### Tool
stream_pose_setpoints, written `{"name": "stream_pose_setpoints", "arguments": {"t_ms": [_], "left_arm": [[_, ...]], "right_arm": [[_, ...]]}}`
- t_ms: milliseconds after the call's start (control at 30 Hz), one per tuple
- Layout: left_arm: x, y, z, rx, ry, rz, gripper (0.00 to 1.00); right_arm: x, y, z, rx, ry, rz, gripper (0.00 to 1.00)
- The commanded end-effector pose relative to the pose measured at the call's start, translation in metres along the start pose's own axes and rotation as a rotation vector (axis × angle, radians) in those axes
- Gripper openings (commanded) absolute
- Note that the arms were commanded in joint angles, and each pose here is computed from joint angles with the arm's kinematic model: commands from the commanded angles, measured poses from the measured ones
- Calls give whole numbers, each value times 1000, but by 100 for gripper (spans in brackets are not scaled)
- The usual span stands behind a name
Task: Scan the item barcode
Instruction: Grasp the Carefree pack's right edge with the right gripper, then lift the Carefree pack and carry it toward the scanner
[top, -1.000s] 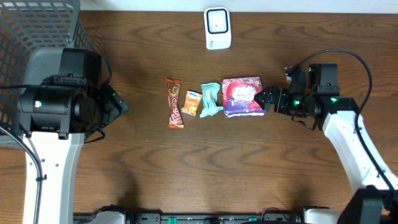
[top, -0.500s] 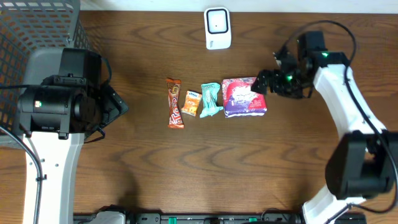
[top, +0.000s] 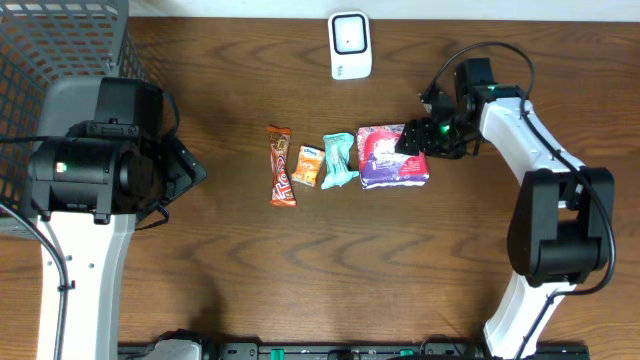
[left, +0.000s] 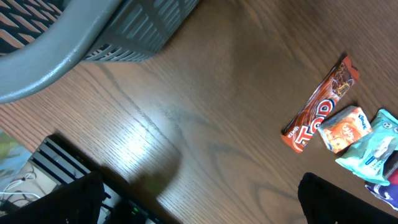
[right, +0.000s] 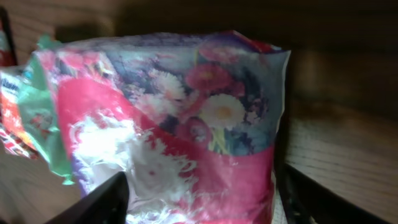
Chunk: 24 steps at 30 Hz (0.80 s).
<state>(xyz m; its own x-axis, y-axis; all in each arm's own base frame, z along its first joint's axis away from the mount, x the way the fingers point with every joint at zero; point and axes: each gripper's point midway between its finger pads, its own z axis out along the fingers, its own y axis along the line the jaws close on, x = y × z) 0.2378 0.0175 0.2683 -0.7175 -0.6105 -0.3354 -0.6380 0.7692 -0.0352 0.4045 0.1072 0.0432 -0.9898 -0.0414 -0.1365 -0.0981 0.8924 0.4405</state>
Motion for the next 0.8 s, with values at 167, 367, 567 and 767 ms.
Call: {"name": "stream_pose_setpoints", "arguments": {"t_ms": [167, 367, 567, 767], "left_arm": [[-1, 5, -3, -7, -13, -16, 99], [-1, 5, -3, -7, -13, -16, 99], [-1, 5, -3, -7, -13, -16, 99], [-1, 5, -3, -7, -13, -16, 99]], "right_arm": [[9, 7, 16, -48, 59, -10, 45], [16, 11, 15, -55, 92, 1, 1], [13, 7, -9, 41, 104, 2, 1], [-2, -4, -58, 324, 46, 27, 1]]}}
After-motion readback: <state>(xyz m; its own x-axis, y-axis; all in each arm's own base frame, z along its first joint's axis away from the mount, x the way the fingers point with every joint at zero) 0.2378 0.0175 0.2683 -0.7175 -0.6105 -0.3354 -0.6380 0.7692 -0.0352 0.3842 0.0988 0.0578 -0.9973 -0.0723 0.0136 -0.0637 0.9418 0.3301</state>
